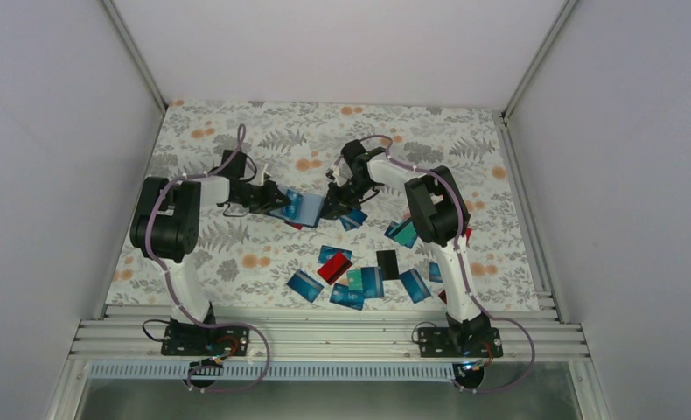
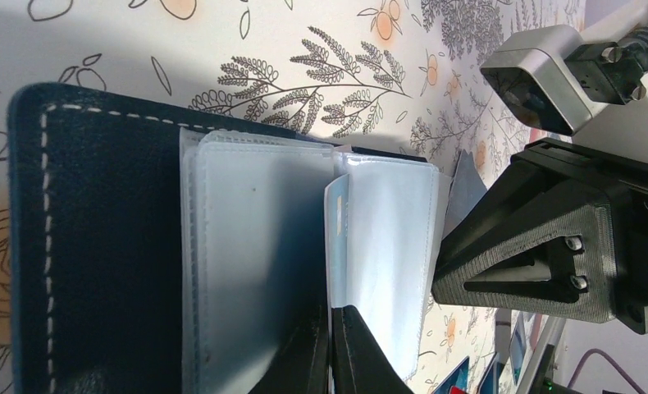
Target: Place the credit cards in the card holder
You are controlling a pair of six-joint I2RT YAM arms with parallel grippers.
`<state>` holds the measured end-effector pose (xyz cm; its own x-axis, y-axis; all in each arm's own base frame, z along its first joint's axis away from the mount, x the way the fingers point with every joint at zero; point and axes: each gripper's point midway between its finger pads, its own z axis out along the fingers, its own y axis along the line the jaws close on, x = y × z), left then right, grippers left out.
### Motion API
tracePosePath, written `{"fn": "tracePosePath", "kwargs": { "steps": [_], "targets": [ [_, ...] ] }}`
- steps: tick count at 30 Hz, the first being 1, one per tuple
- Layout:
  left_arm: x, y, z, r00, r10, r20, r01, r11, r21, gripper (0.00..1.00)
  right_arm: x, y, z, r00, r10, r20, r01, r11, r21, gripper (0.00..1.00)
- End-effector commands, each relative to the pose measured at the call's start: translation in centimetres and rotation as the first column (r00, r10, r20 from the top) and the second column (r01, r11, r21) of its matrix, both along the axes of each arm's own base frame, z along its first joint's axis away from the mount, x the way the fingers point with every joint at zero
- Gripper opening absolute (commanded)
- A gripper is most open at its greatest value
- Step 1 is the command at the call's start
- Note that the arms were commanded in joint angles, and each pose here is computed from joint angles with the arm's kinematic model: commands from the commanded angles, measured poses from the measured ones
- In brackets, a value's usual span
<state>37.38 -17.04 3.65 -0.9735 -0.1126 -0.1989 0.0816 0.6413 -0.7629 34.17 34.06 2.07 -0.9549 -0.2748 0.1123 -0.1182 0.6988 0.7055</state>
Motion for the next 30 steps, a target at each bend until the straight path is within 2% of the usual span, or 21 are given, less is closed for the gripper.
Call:
{"fn": "tracePosePath", "kwargs": {
  "steps": [1,30],
  "targets": [
    [-0.9,-0.8,-1.2,0.998,-0.047,-0.044,0.048,0.999,0.007,0.02,-1.5,-1.0,-3.1,0.998,0.009,-0.064,-0.014,0.997,-0.077,0.09],
    [-1.6,-4.1,-1.7,0.984,-0.161,-0.08,0.155,0.985,-0.069,0.02,-0.9,-1.5,-3.2,0.998,-0.005,-0.059,0.0,0.997,-0.082,0.08]
  ]
}}
